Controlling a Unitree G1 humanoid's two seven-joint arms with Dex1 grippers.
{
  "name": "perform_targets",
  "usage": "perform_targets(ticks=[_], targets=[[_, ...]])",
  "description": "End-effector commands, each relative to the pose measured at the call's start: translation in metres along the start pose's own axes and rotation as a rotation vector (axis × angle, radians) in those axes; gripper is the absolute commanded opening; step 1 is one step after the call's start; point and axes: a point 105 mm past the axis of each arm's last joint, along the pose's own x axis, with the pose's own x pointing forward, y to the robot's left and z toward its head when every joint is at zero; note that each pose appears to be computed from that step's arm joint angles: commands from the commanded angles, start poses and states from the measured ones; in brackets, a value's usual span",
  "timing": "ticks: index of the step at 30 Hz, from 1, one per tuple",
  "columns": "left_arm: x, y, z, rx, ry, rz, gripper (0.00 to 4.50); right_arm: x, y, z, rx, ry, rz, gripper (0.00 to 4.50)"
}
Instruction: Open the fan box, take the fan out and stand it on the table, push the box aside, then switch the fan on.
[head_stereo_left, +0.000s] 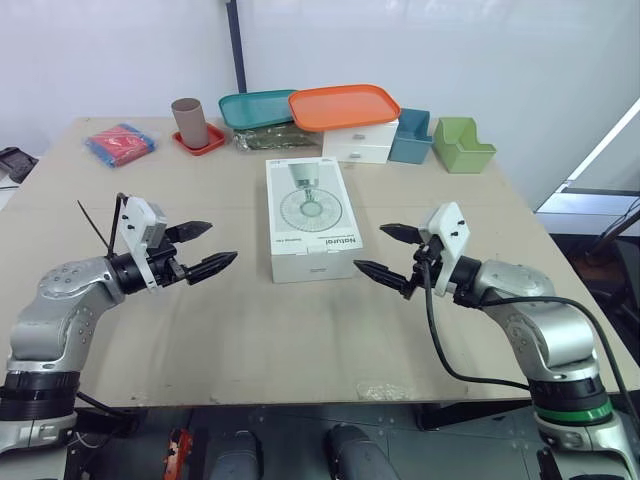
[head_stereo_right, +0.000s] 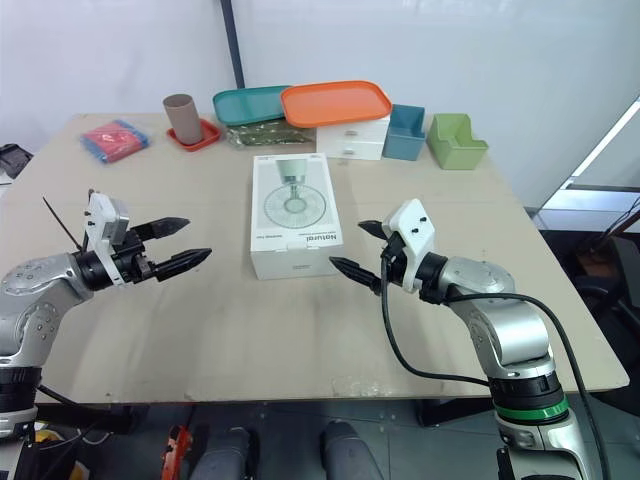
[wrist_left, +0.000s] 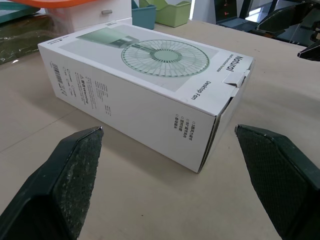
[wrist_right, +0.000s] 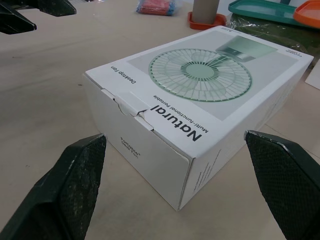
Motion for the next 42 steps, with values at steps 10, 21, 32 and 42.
perform_targets(ticks=[10,21,32,42], targets=[[0.006,0.003,0.021,-0.032,-0.061,-0.010,4.48,-0.011,-0.002,0.018,-0.045,-0.036,-0.048,4.50],[0.035,-0.002,0.038,-0.004,-0.140,-0.108,1.36,-0.010,-0.004,0.041,-0.122,-0.080,-0.077,4.50],[0.093,-0.007,0.006,0.008,-0.055,-0.141,0.10,0.021,0.008,0.044,-0.295,-0.016,-0.088,4.50],[0.100,-0.005,-0.004,0.020,-0.046,-0.137,0.10,0.045,0.018,0.055,-0.442,0.000,-0.092,4.50]])
